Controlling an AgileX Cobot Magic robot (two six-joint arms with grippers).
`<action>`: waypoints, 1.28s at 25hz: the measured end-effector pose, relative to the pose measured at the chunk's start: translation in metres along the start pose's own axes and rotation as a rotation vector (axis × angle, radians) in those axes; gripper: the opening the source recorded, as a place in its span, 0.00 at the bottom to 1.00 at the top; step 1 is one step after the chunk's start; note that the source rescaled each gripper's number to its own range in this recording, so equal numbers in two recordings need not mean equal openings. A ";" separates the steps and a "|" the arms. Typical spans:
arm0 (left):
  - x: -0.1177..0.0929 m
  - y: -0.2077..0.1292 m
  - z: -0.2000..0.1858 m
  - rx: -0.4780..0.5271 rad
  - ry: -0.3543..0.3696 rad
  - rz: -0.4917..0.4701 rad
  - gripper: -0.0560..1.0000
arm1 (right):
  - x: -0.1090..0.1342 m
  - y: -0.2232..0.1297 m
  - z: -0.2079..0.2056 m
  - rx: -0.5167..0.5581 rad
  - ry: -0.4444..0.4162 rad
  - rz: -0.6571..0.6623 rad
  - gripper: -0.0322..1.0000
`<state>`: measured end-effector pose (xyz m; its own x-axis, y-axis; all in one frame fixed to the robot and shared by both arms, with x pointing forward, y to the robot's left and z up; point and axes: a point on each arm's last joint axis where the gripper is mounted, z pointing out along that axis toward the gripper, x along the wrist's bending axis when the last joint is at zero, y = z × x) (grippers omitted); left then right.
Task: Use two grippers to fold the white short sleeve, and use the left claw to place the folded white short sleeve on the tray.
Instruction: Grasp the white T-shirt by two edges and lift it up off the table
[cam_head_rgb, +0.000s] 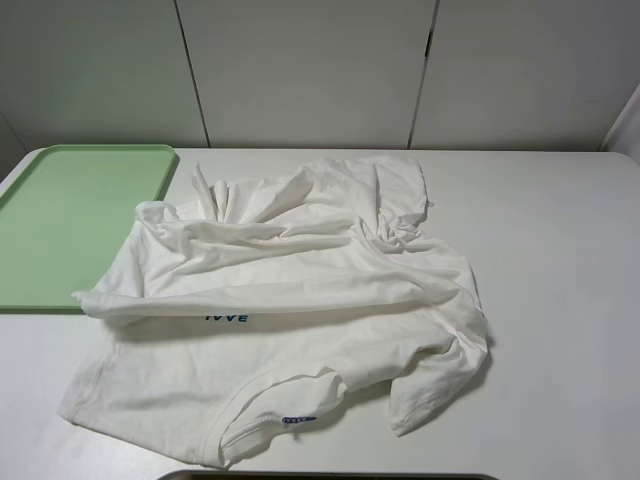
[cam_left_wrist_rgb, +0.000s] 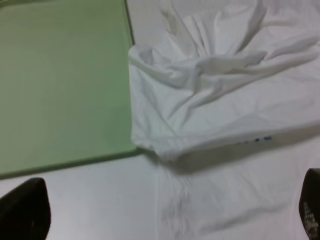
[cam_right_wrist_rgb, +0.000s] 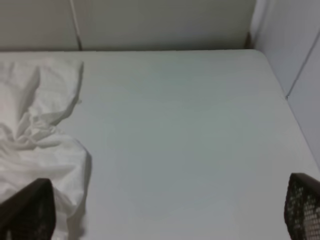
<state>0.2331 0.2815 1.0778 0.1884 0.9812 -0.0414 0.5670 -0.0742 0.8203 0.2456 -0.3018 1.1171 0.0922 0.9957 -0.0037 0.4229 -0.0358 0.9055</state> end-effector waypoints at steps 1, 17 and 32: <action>0.001 0.008 -0.001 0.011 0.000 -0.004 1.00 | 0.001 0.008 0.001 0.008 0.007 -0.024 1.00; 0.002 0.136 0.066 0.318 -0.159 0.347 0.98 | 0.061 0.072 0.086 0.302 0.453 -0.458 1.00; -0.041 0.128 0.177 0.636 -0.200 0.943 0.96 | 0.181 0.013 0.201 0.516 0.676 -1.007 1.00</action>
<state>0.4401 0.2003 1.0838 0.8435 0.4464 0.2989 0.4240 -0.8948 0.1400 0.4486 -0.1393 1.0427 -0.8653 0.4458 -0.2293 0.3479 0.8633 0.3656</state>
